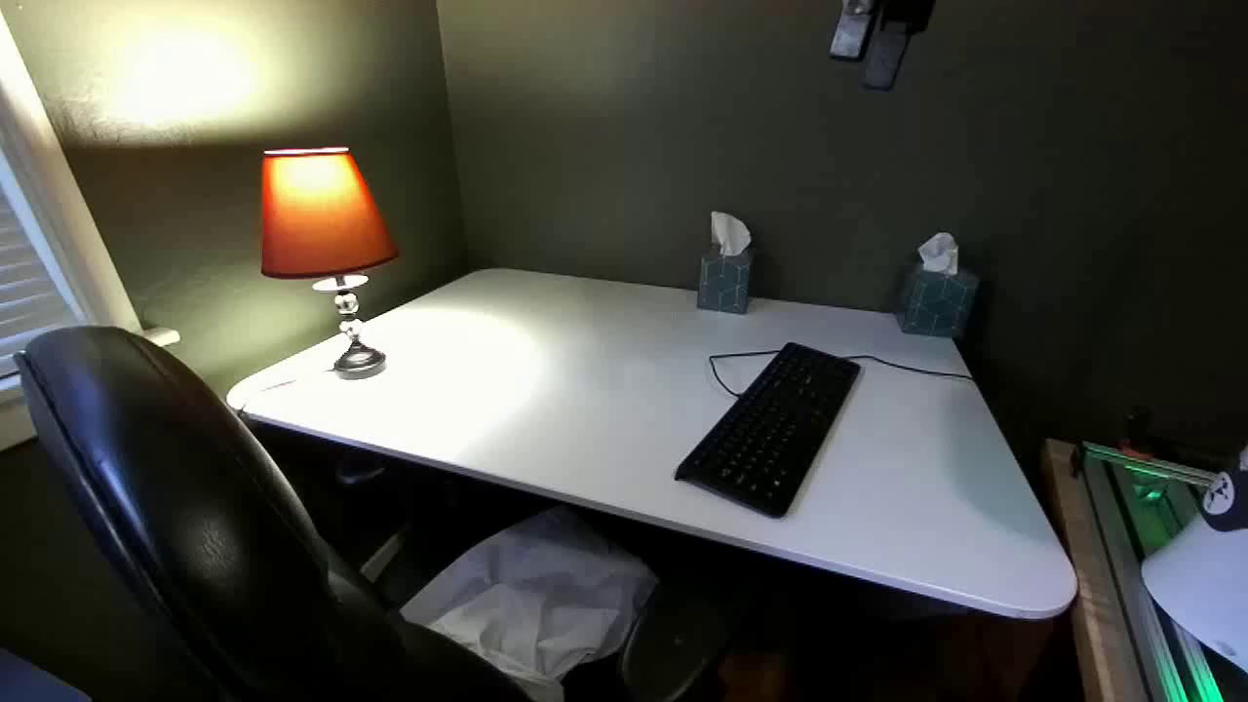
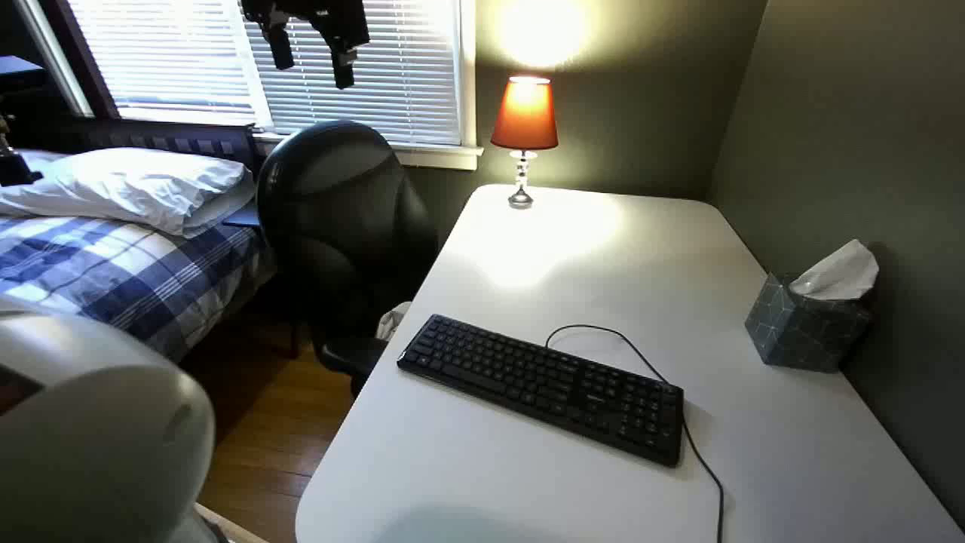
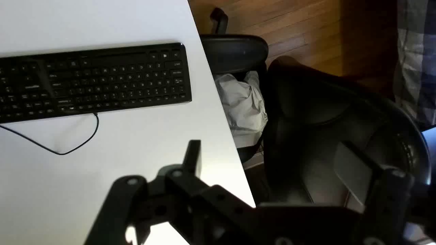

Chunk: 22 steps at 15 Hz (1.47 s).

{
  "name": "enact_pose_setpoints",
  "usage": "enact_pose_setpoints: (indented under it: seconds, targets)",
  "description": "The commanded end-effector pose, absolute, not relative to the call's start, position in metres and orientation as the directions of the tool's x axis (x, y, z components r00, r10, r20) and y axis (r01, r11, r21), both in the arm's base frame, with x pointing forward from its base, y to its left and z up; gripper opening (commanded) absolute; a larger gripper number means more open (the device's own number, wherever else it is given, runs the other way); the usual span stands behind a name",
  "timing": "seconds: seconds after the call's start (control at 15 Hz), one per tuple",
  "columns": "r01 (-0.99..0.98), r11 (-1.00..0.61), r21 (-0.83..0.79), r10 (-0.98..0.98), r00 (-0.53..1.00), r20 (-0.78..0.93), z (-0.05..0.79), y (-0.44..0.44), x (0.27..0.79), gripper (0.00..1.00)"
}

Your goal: Press a key on the keyboard.

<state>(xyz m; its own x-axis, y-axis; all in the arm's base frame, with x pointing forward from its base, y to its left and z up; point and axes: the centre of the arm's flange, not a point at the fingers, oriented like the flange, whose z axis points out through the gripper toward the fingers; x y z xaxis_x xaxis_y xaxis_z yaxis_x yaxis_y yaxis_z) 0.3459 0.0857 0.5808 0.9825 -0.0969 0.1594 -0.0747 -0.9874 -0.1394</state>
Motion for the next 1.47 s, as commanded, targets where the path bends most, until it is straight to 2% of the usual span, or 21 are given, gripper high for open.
enact_pose_setpoints:
  seconds: [0.0,0.33,0.67,1.07,1.4]
  targets:
    - [-0.075,-0.987,-0.139,-0.097,0.982,0.159,0.581,0.086,0.346,1.00]
    - [-0.075,-0.987,-0.139,-0.097,0.982,0.159,0.581,0.086,0.346,1.00]
    - [-0.164,-0.974,-0.154,-0.181,0.978,0.103,0.551,0.051,0.391,1.00]
    - [-0.162,-0.987,-0.021,-0.163,0.980,0.116,0.496,0.021,0.428,1.00]
    - [-0.070,-0.991,0.114,-0.066,0.997,0.042,0.448,0.002,0.442,1.00]
